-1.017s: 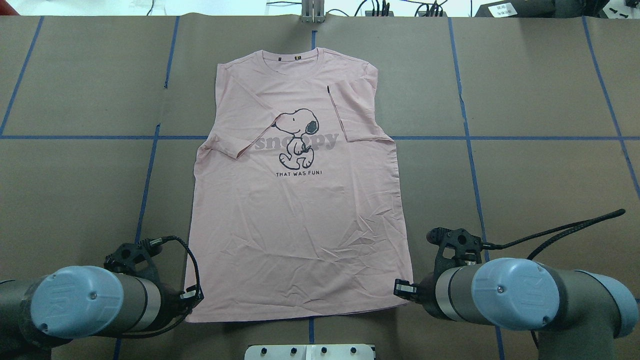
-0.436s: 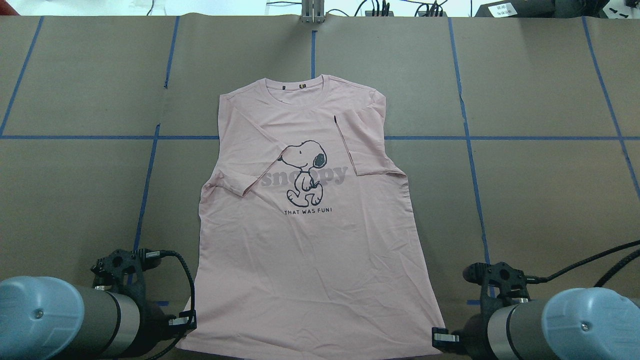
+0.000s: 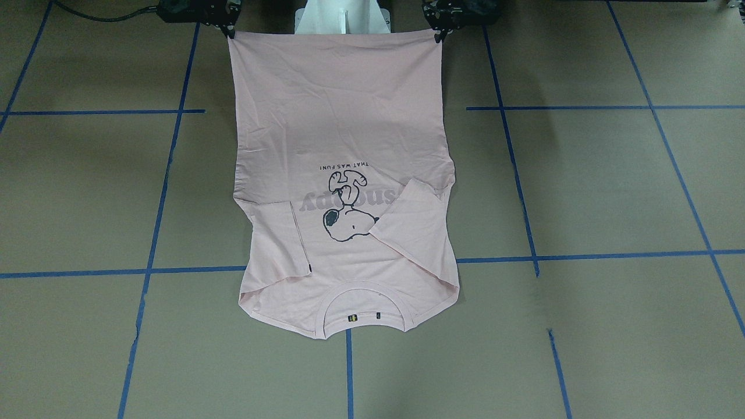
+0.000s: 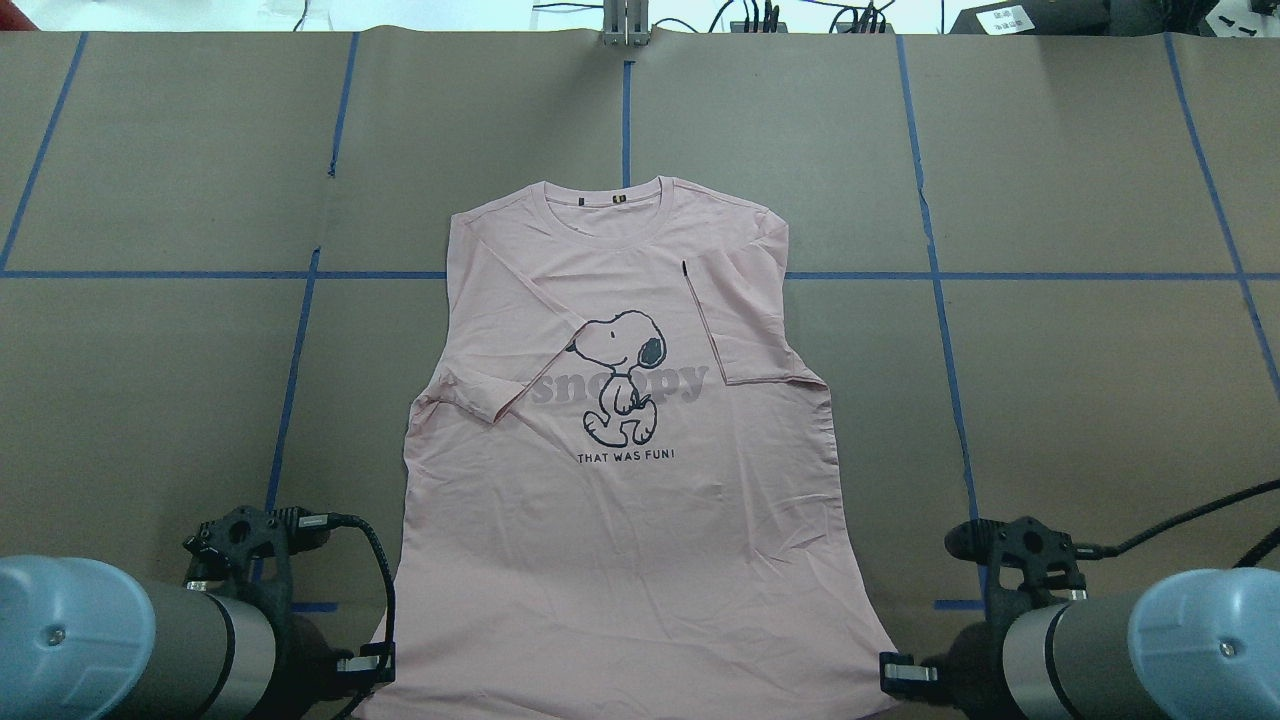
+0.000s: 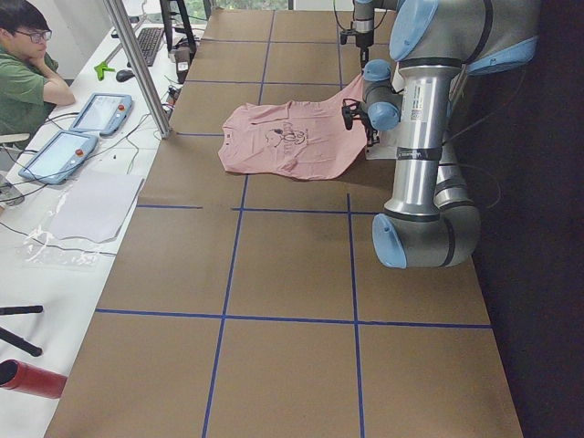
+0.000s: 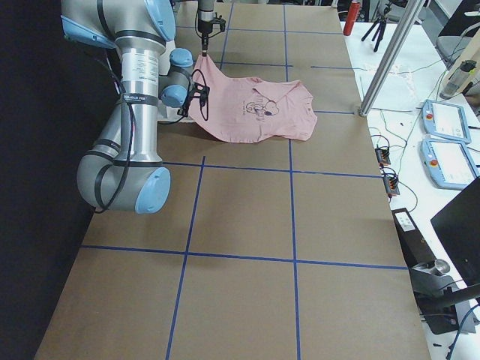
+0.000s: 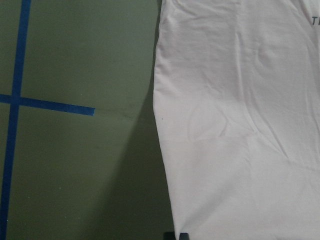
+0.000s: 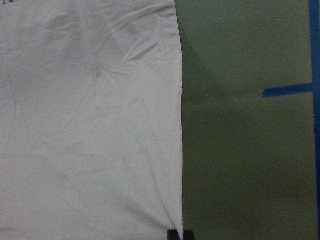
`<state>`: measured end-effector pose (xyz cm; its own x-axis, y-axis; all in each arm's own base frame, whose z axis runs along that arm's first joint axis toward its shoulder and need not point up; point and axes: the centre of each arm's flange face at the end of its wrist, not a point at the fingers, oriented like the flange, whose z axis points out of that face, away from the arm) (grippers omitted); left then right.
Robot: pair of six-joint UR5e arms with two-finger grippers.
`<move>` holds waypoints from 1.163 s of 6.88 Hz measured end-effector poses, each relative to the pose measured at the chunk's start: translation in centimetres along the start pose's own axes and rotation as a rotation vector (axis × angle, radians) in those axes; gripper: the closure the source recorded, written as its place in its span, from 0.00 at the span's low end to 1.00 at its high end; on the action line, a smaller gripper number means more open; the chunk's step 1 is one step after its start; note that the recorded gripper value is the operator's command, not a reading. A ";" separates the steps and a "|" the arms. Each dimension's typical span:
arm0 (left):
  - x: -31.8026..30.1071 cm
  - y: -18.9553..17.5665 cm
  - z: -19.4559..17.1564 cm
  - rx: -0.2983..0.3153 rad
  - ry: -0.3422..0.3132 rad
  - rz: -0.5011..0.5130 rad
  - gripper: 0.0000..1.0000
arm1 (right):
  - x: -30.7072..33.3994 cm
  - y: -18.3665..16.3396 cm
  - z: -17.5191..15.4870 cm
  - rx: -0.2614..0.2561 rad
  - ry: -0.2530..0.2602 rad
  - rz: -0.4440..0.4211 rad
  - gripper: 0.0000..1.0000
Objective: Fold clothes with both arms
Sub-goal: 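Lift the hem and fold it toward the collar with both grippers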
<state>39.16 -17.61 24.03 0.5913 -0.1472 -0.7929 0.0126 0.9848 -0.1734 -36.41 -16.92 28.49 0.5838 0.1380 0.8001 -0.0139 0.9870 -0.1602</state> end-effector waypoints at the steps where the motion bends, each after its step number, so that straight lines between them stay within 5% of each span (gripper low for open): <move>1: 0.3 -1.9 -0.8 0.036 0.014 0.021 1.00 | -1.4 -3.9 -0.1 0.076 -0.026 -0.038 1.00; 5: 1.7 -17.8 -2.3 0.249 -0.024 0.051 1.00 | -6.1 -22.7 -2.1 0.343 -0.019 -0.164 1.00; 8: 1.9 -30.5 -0.9 0.343 -0.095 -0.010 1.00 | -8.6 -36.4 -0.8 0.426 0.049 -0.155 1.00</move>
<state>39.17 -47.99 27.21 0.6620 -0.1635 -0.7315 0.2790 0.9595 0.0381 -40.25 -54.13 27.01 0.6432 -0.0081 0.7656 -0.2498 0.9430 0.2199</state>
